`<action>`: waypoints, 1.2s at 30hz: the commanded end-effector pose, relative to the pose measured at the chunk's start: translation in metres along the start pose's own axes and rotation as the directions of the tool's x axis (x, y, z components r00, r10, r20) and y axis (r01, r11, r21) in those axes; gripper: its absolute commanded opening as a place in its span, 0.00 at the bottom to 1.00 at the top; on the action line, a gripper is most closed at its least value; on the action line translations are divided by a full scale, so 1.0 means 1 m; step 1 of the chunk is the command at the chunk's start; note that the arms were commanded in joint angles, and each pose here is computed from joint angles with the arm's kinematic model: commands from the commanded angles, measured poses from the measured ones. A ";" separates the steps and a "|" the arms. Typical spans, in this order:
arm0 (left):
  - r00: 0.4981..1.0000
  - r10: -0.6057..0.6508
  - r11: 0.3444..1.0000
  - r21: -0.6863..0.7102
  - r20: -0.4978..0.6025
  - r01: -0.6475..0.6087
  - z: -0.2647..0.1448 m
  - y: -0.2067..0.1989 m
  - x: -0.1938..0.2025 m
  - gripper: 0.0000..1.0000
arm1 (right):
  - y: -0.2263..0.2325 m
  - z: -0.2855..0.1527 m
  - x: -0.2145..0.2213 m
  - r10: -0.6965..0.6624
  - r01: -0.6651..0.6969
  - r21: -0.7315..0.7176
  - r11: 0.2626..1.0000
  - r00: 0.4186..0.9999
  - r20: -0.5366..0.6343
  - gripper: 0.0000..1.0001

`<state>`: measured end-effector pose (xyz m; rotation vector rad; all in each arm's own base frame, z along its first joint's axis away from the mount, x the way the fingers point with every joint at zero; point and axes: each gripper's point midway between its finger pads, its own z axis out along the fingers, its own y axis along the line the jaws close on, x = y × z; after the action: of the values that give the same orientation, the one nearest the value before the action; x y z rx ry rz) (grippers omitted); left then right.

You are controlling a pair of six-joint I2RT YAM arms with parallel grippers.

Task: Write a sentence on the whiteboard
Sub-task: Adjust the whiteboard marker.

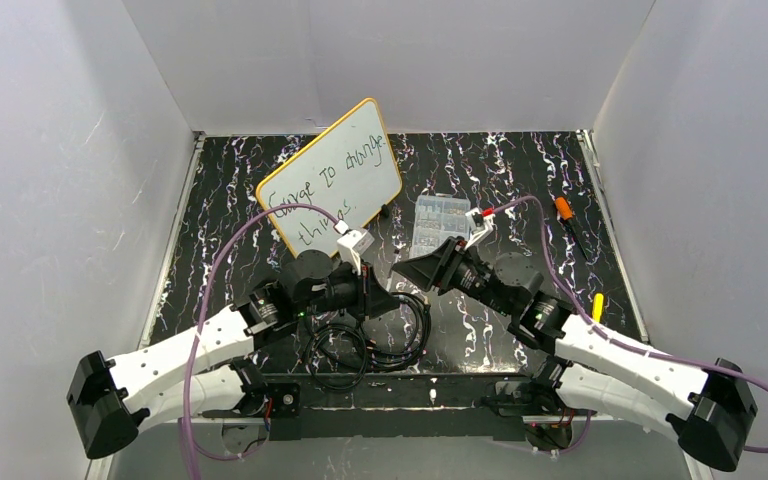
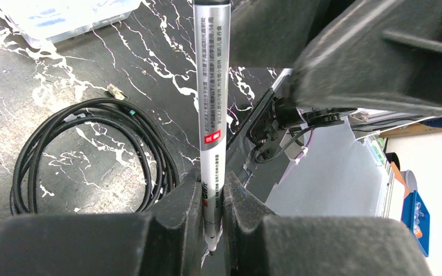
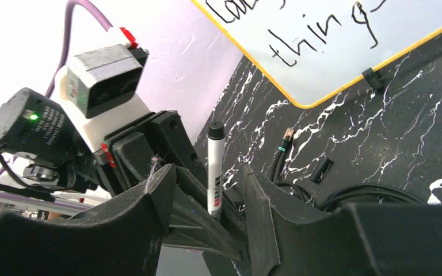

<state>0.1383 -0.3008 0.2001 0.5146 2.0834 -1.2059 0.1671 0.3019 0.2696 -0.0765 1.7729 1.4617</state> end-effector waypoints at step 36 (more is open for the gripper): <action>0.995 0.053 0.997 -0.044 -0.090 -0.057 -0.002 0.009 0.012 0.21 | -0.010 0.008 -0.008 -0.035 0.034 0.014 0.999 0.996 0.076 0.01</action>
<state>0.1352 -0.3039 0.1838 0.5719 2.1400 -1.1857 0.1709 0.3143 0.2400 -0.0764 1.8451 1.4610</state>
